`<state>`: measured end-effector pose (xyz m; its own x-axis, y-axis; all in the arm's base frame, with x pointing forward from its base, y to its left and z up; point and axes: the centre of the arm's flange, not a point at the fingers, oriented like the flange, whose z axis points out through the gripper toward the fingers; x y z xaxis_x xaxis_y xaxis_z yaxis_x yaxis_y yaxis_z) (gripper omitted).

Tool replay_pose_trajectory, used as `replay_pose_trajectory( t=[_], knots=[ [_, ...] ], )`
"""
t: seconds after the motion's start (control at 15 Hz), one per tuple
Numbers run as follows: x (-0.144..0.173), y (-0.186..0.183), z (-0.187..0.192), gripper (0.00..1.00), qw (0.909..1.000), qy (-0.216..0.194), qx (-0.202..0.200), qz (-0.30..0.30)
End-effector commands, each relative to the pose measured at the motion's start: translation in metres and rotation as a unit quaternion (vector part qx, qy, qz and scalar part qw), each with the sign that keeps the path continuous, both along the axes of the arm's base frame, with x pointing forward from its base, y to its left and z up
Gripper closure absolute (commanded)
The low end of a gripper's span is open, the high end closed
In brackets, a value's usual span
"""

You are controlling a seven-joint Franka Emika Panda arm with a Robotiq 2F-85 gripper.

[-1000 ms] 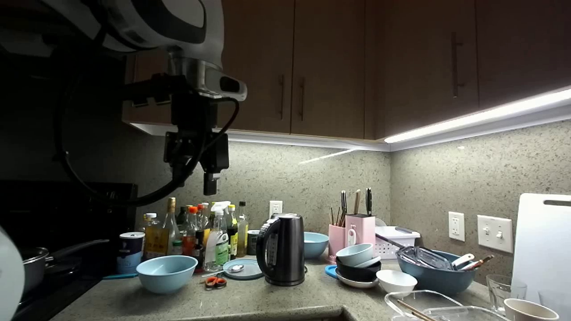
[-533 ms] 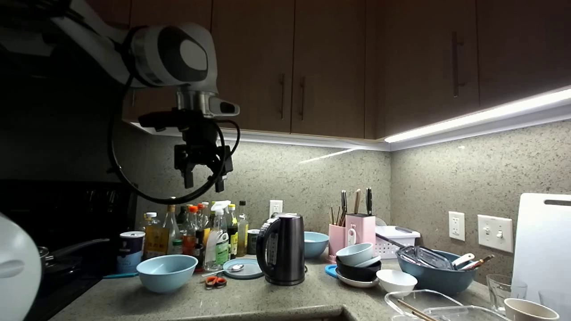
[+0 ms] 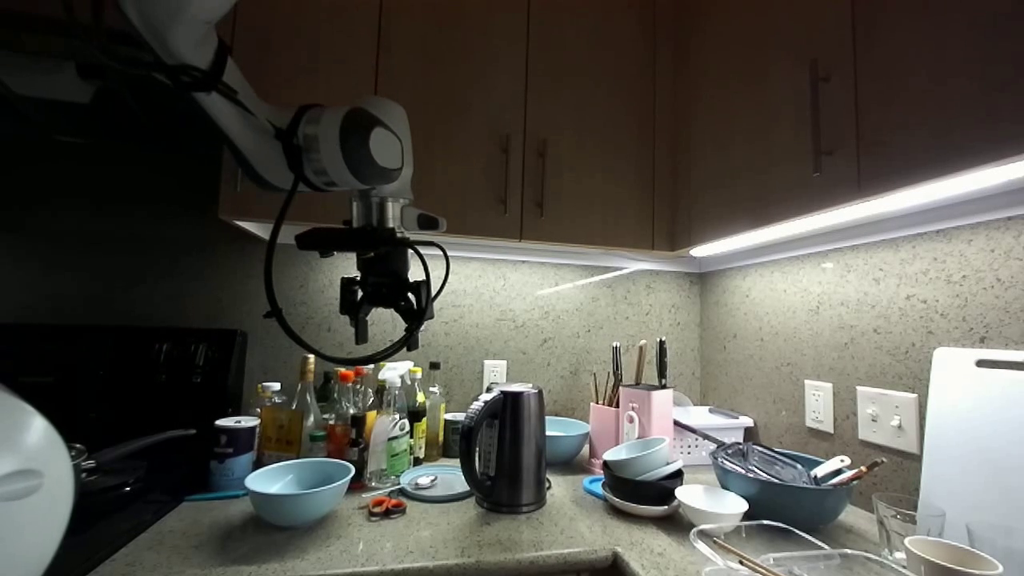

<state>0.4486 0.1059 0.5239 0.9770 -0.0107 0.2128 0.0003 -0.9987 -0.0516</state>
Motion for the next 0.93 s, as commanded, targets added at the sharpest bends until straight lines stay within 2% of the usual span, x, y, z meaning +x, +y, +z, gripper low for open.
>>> replay_pose_trajectory(
  t=[0.0,0.47,0.87],
  knots=[
    [0.0,0.0,0.001,0.0,1.0,-0.001,0.0,0.0],
    [0.075,-0.024,-0.041,0.0,0.9967,-0.065,-0.019,-0.045],
    [0.128,-0.003,-0.081,0.0,0.996,-0.079,-0.041,-0.006]
  ],
)
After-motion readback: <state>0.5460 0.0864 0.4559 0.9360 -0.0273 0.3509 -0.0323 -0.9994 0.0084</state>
